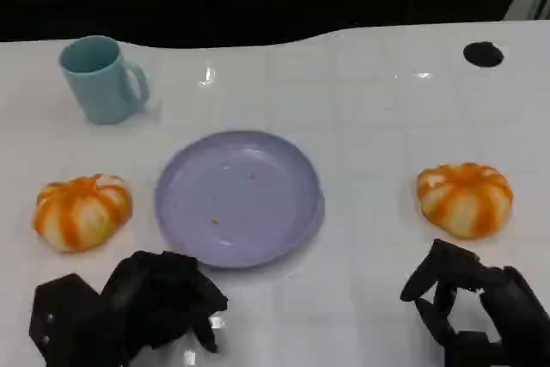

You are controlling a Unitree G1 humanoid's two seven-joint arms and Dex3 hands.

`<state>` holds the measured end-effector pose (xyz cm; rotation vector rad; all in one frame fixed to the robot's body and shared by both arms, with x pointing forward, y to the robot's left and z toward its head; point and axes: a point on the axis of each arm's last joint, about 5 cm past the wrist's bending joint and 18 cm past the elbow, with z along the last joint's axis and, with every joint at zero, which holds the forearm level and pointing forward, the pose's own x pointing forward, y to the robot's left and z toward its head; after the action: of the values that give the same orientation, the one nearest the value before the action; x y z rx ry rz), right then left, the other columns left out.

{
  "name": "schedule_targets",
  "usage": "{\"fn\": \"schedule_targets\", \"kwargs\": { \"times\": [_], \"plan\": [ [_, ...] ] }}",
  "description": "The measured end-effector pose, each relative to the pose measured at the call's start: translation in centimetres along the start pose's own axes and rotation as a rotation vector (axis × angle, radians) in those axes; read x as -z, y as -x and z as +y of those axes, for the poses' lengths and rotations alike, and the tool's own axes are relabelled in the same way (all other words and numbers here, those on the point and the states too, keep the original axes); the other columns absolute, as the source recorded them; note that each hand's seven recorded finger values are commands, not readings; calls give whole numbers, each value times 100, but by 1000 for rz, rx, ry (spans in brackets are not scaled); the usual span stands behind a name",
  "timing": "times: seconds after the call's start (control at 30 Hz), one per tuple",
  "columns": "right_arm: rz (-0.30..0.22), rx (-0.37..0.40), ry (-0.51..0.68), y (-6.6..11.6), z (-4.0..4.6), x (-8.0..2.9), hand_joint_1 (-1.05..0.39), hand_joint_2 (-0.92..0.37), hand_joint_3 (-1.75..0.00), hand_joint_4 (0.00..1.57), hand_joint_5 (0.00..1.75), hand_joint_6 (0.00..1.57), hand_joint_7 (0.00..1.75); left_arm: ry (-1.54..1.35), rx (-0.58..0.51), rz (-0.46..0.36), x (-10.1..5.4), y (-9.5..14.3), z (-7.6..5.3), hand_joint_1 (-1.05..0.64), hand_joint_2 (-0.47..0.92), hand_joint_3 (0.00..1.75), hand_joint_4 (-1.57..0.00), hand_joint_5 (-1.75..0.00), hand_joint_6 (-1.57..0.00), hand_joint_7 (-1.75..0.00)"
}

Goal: Grasp the bread from the table and place it into the plate.

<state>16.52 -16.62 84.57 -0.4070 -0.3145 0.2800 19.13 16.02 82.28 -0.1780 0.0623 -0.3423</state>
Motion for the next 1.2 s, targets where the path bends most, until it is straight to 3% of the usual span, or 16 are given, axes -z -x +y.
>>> {"fn": "schedule_targets", "kwargs": {
  "times": [0.97, 1.2],
  "plan": [
    [-2, 0, 1, -8, -3, -1, -25, -54, -103, 68, 175, 62, 137, -1, 0, -3, -8, -9, 3, -105, 82, 1, -147, -103, -153, -64],
    [-3, 7, 4, -9, -2, -1, -23, -57, -94, 65, 164, 68, 116, -1, 0, -3, -8, -9, 4, -105, 83, 1, -146, -103, -153, -64]
  ]
}}
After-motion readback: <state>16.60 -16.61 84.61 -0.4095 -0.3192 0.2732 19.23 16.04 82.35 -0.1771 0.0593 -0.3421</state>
